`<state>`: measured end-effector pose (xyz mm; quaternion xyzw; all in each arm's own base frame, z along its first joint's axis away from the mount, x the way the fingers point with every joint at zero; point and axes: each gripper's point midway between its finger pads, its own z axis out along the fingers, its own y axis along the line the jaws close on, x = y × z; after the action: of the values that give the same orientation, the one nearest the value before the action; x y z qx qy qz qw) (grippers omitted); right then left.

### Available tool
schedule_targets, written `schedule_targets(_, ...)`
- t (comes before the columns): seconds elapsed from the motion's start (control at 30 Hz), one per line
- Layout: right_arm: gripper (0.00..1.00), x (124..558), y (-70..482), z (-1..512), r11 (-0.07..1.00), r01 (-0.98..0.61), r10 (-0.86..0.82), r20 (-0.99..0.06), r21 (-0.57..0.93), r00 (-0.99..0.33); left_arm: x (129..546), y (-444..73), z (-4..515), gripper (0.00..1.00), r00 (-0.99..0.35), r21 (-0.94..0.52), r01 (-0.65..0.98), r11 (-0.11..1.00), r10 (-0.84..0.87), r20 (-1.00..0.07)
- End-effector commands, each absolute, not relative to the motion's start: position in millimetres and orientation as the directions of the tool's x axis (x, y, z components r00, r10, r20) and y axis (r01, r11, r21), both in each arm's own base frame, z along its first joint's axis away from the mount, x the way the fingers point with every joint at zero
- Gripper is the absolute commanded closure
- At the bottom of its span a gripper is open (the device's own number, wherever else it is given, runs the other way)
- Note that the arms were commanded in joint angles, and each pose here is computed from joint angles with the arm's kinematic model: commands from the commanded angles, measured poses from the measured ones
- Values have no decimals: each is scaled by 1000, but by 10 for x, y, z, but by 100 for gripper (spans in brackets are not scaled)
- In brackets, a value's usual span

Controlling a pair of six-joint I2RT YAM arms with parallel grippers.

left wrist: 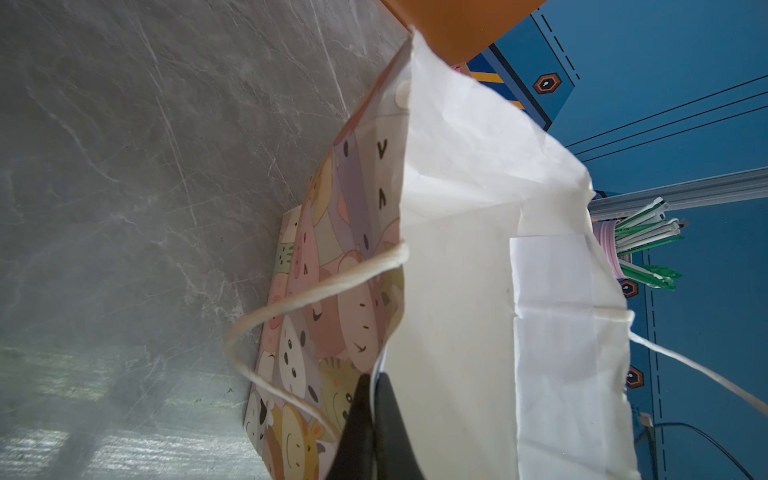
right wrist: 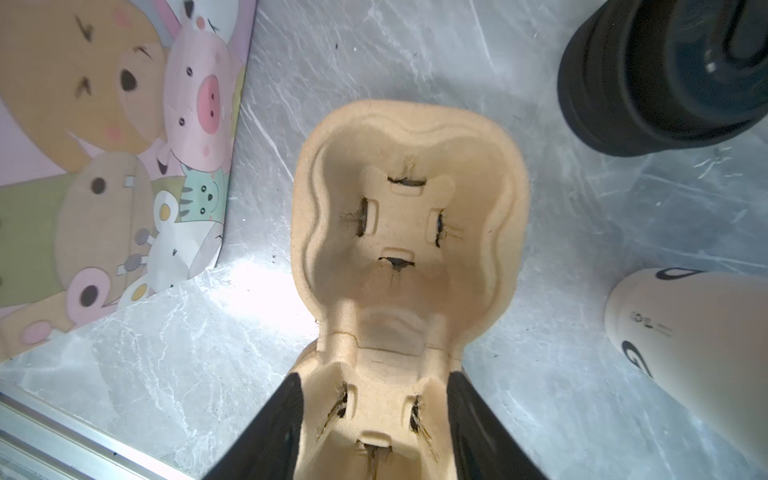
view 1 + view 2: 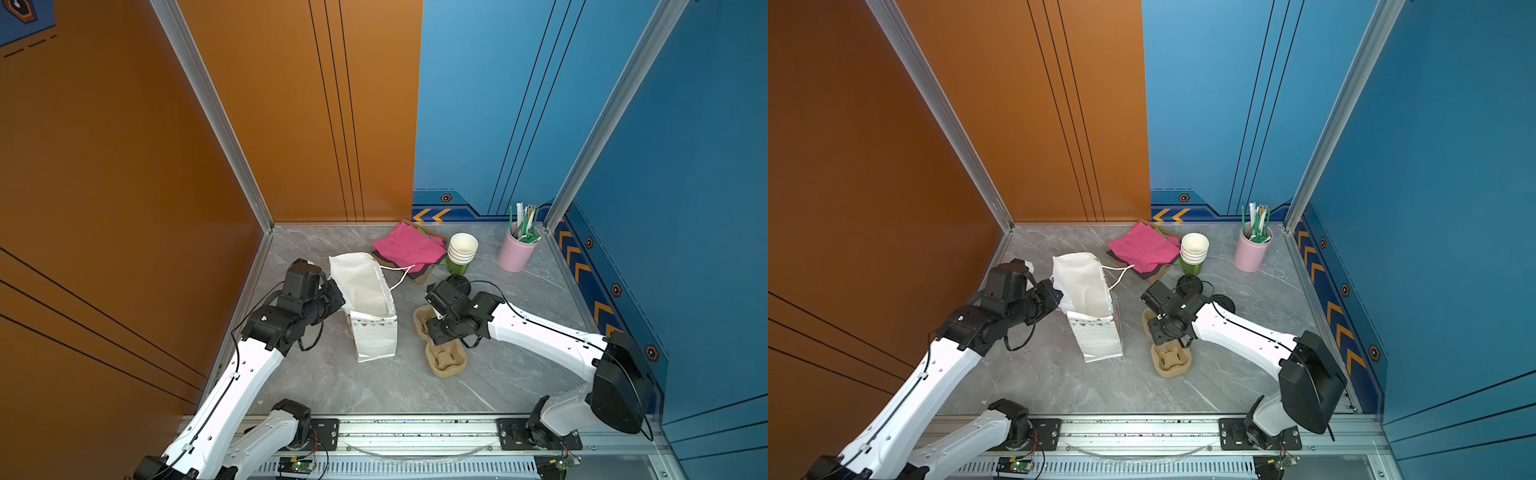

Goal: Pack the takeout coffee

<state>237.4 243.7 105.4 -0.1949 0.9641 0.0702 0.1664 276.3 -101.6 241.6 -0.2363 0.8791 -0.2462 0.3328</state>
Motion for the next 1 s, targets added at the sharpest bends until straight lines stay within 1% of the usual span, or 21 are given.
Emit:
schedule_targets(0.0, 44, 2349, 2441, 972, 923, -379, -344, -301, 64, -889, 2668, -998, 2171, 100, -704, -542, -298, 786, -564, -432)
schedule_targets(0.07, 45, 2348, 2447, 916, 925, -376, -344, -288, 63, -894, 2661, -999, 2165, 100, -705, -541, -297, 786, -563, -431)
schedule_targets(0.5, 59, 2375, 2422, 746, 934, -351, -328, -245, 59, -912, 2659, -988, 2142, 100, -705, -535, -301, 790, -561, -433)
schedule_targets(0.63, 59, 2380, 2415, 710, 936, -348, -327, -237, 52, -915, 2660, -990, 2137, 100, -706, -534, -301, 790, -561, -431)
schedule_targets(0.73, 63, 2366, 2416, 679, 936, -349, -330, -225, 53, -917, 2660, -989, 2132, 100, -706, -533, -301, 790, -561, -432)
schedule_targets(0.87, 66, 2368, 2417, 691, 935, -350, -330, -228, 54, -916, 2662, -990, 2131, 100, -705, -536, -301, 789, -562, -432)
schedule_targets(0.97, 68, 2385, 2425, 767, 935, -350, -325, -250, 62, -912, 2663, -992, 2125, 100, -705, -536, -303, 788, -563, -431)
